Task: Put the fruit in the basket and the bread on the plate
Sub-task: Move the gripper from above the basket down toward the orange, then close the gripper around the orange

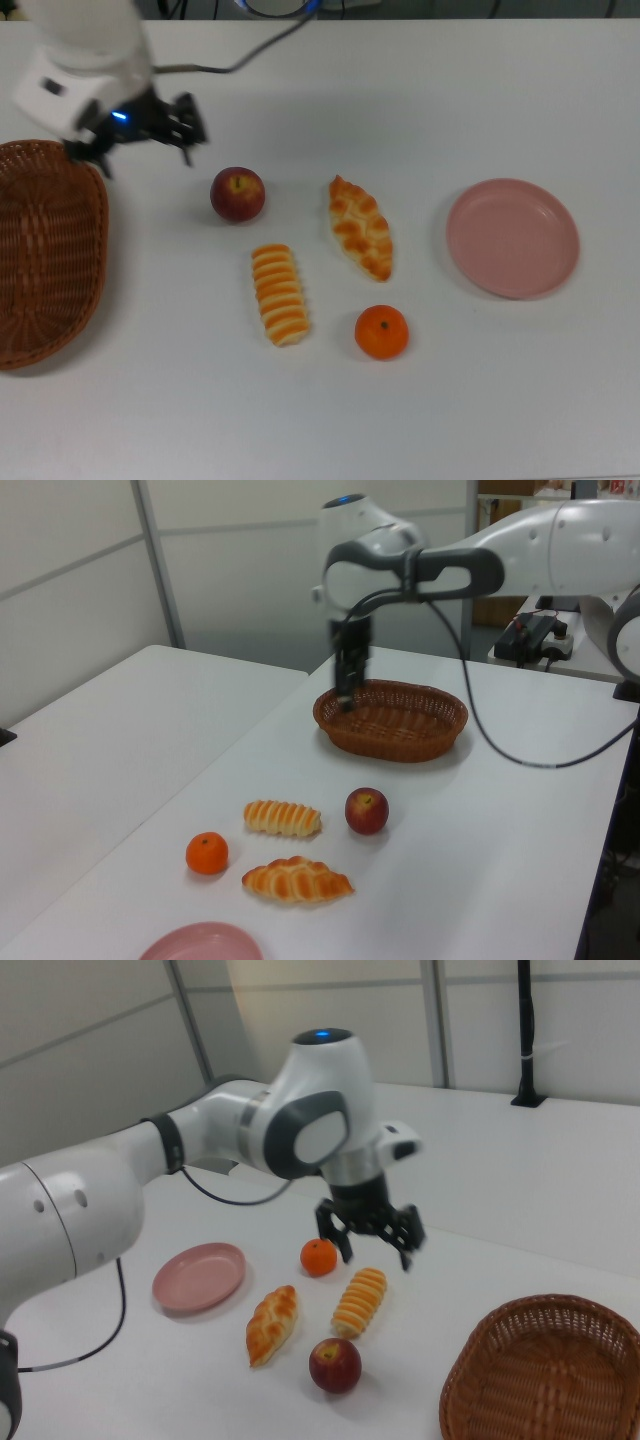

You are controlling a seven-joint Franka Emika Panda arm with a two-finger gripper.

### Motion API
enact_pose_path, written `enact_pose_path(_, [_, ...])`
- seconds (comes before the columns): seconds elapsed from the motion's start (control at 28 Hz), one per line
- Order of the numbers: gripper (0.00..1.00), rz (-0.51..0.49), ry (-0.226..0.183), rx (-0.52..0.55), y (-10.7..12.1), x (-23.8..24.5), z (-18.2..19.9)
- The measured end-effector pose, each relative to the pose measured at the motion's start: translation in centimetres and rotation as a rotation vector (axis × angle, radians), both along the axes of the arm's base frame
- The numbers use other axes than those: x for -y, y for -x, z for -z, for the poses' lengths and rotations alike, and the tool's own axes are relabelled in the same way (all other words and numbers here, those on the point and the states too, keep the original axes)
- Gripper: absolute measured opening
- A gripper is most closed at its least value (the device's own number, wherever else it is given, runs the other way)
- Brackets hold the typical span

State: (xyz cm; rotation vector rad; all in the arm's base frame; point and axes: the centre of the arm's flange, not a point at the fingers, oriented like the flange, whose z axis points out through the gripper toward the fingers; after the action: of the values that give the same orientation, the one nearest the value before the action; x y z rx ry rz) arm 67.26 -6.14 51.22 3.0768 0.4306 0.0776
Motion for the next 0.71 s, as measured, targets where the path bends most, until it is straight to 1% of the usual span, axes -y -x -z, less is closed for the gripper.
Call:
enact_pose_path(0.04, [1.0, -0.016, -0.005, 0.029, -0.6, -2.3, 0.2])
enact_pose_path(0.14, [1.0, -0.043, -0.014, 0.086, -1.8, -6.9, 1.0])
enact_pose_path(0.29, [1.0, -0.074, -0.031, 0.153, -3.2, -13.2, 3.4])
enact_pose_path(0.39, [1.0, -0.093, -0.011, 0.171, -3.6, -17.0, 5.4])
enact_pose_path(0.5, [1.0, -0.108, 0.022, 0.196, -3.9, -20.9, 8.0])
enact_pose_path(0.61, [1.0, -0.121, 0.053, 0.246, -4.2, -24.3, 10.8])
enact_pose_path(0.71, [1.0, -0.133, 0.076, 0.277, -4.5, -26.2, 13.2])
